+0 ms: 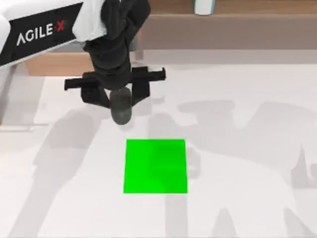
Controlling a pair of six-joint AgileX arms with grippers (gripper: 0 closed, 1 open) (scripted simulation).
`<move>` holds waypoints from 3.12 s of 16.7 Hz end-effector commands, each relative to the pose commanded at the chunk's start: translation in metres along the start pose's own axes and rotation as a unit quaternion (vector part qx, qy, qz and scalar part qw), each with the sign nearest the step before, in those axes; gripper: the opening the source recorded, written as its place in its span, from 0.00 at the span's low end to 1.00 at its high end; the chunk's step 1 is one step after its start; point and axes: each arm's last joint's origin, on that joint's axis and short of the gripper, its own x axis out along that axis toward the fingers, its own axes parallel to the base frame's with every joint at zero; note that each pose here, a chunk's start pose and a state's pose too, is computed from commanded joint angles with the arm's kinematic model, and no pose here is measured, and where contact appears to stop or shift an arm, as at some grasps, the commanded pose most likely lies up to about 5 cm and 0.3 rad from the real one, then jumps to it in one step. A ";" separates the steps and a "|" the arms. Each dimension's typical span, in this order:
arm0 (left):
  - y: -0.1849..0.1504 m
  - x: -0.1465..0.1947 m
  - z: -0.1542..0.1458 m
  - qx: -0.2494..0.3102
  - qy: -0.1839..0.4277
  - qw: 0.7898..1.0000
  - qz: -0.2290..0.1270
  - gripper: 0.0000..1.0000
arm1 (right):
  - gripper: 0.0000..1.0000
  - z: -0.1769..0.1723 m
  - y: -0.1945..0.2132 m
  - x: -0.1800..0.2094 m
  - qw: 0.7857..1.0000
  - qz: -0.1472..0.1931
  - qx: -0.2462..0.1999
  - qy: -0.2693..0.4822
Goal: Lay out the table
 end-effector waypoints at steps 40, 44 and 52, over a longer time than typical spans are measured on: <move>-0.069 0.011 -0.081 0.045 -0.015 0.999 -0.013 0.00 | 1.00 0.000 0.000 0.000 1.000 0.000 0.000 0.000; -0.065 0.032 -0.087 0.047 0.013 0.999 0.010 0.00 | 1.00 0.000 0.000 0.000 1.000 0.000 0.000 0.000; -0.063 0.043 -0.091 0.049 0.029 0.998 0.023 0.15 | 1.00 0.000 0.000 0.000 1.000 0.000 0.000 0.000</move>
